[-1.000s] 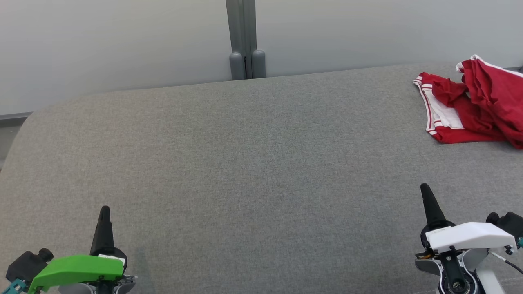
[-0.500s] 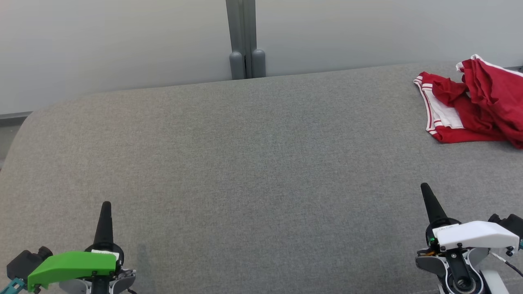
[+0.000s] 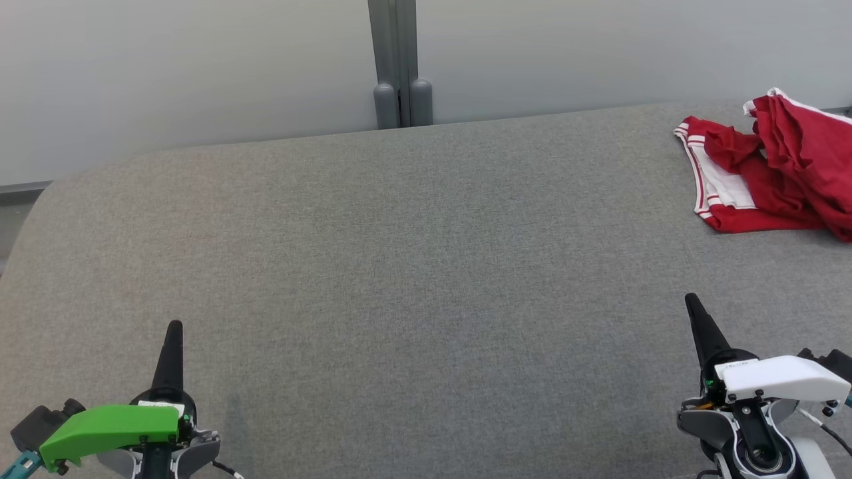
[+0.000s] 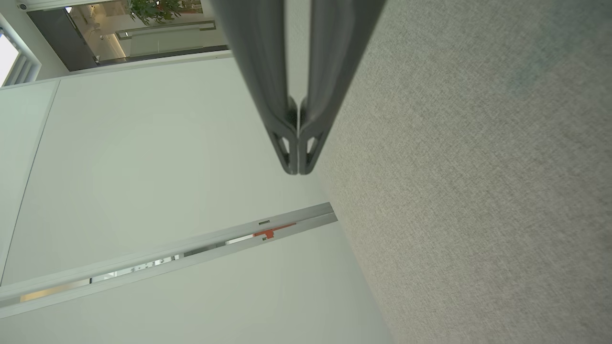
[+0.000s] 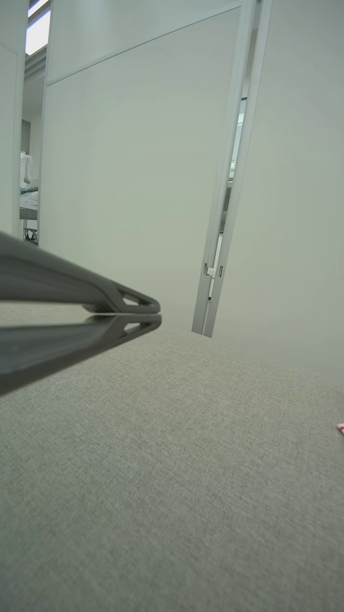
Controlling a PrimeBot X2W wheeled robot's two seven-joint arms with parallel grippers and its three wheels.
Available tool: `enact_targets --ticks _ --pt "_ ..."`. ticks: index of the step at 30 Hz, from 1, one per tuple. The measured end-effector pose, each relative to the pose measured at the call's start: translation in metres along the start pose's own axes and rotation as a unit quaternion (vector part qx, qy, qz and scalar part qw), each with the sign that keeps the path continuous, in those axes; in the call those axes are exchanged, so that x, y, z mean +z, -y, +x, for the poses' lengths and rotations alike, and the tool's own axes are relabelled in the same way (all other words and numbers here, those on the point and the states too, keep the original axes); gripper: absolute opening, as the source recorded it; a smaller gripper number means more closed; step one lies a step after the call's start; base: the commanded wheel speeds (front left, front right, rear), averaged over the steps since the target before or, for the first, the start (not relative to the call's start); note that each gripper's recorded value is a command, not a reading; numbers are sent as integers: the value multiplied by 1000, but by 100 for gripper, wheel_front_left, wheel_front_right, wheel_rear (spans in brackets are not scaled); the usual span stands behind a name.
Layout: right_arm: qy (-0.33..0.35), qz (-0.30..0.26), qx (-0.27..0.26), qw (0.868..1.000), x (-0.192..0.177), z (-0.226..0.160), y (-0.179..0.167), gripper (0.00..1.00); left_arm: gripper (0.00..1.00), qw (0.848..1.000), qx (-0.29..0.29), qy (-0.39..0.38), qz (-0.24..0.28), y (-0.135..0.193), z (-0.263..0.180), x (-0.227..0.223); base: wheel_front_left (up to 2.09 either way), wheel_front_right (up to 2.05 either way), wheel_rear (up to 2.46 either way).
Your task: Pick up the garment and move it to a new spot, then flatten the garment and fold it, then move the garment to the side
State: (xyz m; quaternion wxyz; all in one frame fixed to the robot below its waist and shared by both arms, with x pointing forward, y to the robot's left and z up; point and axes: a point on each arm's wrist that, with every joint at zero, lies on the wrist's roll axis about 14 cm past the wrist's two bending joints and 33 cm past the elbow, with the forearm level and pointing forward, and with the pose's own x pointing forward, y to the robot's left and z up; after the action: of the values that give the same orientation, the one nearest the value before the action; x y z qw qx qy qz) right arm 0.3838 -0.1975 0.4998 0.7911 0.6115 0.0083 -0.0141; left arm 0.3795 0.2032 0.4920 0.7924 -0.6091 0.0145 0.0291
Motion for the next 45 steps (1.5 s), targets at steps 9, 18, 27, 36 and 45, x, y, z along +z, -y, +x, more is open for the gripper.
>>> enact_targets --ticks 9,18,27,36,45 --pt "-2 35 1 999 1 0 0 0 0 999 -5 -3 -38 3 2 0 0 0 0" --pt "-3 68 4 998 2 1 -1 0 0 997 -10 -7 -71 5 3 -1 0 0 0" --pt "-3 98 7 995 3 3 -2 0 0 995 -17 -10 -101 9 5 -1 0 0 0" --pt "-5 127 13 992 4 4 -5 0 0 991 -24 -12 -131 12 7 0 0 0 0" --pt "-5 127 13 992 4 4 -5 0 0 991 -25 -12 -131 13 7 0 0 0 0"
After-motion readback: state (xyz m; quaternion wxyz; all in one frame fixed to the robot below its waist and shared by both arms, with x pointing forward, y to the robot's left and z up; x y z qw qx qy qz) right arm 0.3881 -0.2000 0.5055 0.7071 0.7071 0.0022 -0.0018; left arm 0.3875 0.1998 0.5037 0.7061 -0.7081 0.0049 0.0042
